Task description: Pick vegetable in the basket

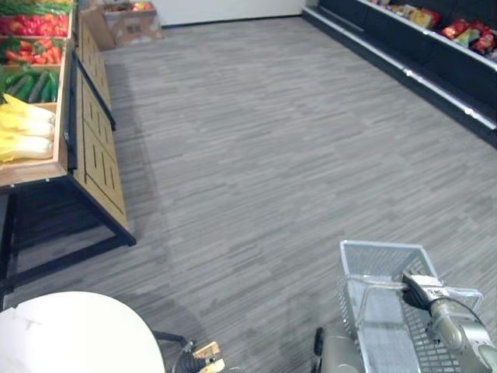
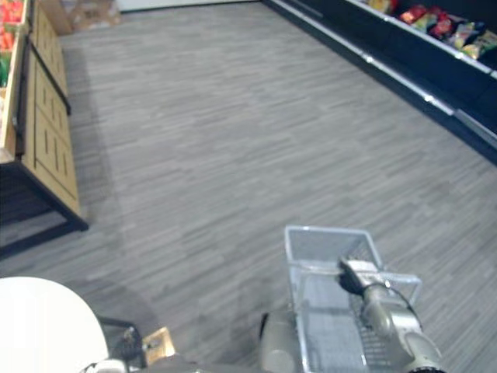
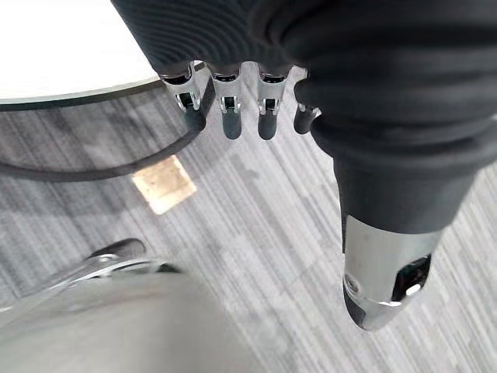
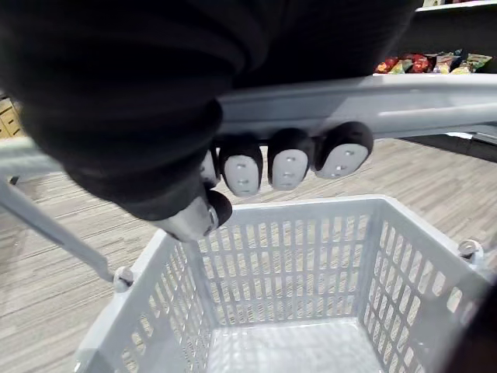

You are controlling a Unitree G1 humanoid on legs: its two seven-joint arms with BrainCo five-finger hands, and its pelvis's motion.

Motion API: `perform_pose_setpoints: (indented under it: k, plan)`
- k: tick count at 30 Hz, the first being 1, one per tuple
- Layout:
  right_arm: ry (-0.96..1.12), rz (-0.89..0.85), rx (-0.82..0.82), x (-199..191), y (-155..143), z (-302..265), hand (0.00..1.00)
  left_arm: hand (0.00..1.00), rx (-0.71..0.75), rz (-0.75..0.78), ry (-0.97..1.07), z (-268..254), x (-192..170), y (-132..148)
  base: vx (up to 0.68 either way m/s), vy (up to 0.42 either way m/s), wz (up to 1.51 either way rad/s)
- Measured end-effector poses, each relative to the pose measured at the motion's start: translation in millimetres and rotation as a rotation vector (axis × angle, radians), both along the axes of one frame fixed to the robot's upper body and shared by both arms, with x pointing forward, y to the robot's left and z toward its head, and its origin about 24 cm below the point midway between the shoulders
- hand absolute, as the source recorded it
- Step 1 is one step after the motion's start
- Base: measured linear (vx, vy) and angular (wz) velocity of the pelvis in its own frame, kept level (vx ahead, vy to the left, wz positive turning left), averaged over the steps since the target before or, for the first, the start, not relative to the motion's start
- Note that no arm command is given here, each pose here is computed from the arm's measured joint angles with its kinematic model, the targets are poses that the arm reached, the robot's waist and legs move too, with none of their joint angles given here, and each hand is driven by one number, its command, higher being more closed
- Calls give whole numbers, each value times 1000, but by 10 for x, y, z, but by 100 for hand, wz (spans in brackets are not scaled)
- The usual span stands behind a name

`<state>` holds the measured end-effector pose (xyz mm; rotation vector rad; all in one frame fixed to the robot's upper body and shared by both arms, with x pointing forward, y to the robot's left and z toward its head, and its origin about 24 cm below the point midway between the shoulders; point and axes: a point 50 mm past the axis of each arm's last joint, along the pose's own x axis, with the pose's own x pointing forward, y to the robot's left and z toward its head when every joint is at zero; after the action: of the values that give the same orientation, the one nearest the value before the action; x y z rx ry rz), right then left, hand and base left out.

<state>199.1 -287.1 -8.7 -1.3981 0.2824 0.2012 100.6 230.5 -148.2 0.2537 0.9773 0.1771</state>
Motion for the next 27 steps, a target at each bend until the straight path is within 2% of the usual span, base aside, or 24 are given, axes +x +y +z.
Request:
perform_pose_setpoints:
  k: [6, 8, 16, 22, 27]
  plan:
    - [-17, -69, 16, -27, -51, -7, 100, 0, 17, 9, -4, 9, 11, 32, 334, -314, 39]
    - [-33, -108, -17, -9, -131, 34, 100, 0, -13, 8, -11, -11, 64, -86, 252, -336, 31]
    - [-1, -222, -17, -323, -283, -81, 100, 0, -23, 98, -16, -24, 12, -82, 237, -274, 40]
    - [16, -251, -21, -435, -327, -114, 100, 0, -6, 151, -28, -7, -25, -12, 258, -76, 39]
    - [-11, -269, -26, -375, -363, -70, 100, 0, -22, 184, -18, -35, -83, -81, 224, 174, 42]
